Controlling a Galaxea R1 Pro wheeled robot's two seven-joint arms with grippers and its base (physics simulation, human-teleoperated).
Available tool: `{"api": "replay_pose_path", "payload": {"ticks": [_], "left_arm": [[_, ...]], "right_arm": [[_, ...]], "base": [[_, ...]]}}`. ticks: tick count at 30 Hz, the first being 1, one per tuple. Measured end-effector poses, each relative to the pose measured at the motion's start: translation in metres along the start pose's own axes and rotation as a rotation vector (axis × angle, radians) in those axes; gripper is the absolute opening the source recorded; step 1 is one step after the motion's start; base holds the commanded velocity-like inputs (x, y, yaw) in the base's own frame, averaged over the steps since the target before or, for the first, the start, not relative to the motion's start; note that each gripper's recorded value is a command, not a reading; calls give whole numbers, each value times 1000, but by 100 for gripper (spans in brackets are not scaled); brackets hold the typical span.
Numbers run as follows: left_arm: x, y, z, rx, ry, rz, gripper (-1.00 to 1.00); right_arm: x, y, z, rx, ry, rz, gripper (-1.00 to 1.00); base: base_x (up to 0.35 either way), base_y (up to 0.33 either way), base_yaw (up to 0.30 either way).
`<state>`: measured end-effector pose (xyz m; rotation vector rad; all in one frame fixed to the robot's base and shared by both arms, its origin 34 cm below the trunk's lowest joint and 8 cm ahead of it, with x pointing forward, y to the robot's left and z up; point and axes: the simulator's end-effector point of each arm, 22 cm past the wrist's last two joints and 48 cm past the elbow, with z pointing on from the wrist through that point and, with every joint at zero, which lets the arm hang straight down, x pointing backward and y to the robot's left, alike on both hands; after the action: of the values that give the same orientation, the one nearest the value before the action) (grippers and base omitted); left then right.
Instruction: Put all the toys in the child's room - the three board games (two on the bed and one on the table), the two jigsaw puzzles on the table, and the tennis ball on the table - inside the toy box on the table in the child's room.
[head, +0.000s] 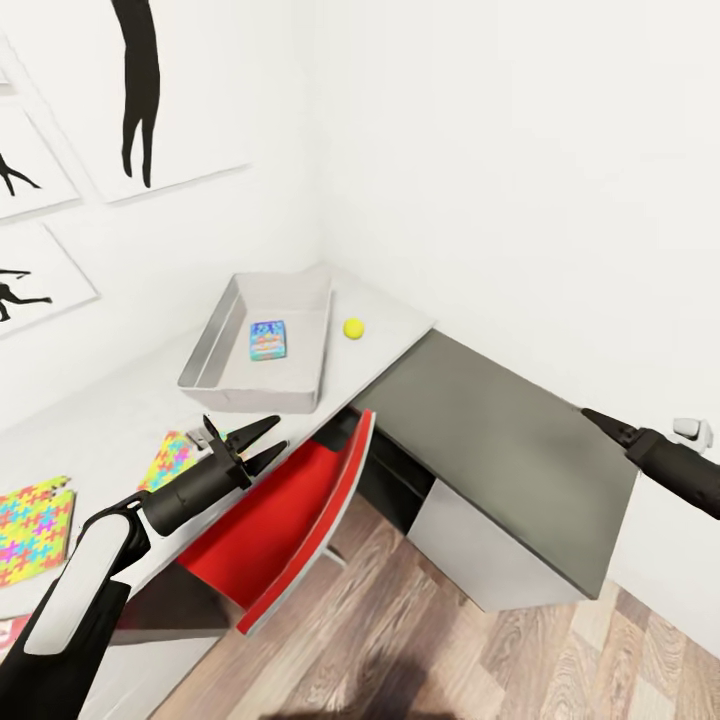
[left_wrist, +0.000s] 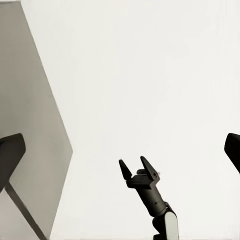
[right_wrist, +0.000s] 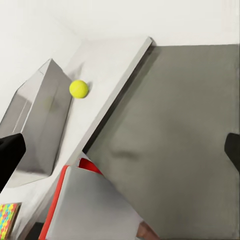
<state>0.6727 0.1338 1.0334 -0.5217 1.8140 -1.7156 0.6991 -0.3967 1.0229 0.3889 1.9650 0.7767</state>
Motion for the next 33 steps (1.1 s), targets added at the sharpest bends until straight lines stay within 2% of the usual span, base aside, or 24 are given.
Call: {"api": "replay_pose_path", "payload": {"ticks": [33], "left_arm": [[3, -19, 7, 19, 16, 29, 100]], "right_arm": [[-10, 6, -6, 9, -15, -12, 100]], "base": [[0, 0, -247]]}}
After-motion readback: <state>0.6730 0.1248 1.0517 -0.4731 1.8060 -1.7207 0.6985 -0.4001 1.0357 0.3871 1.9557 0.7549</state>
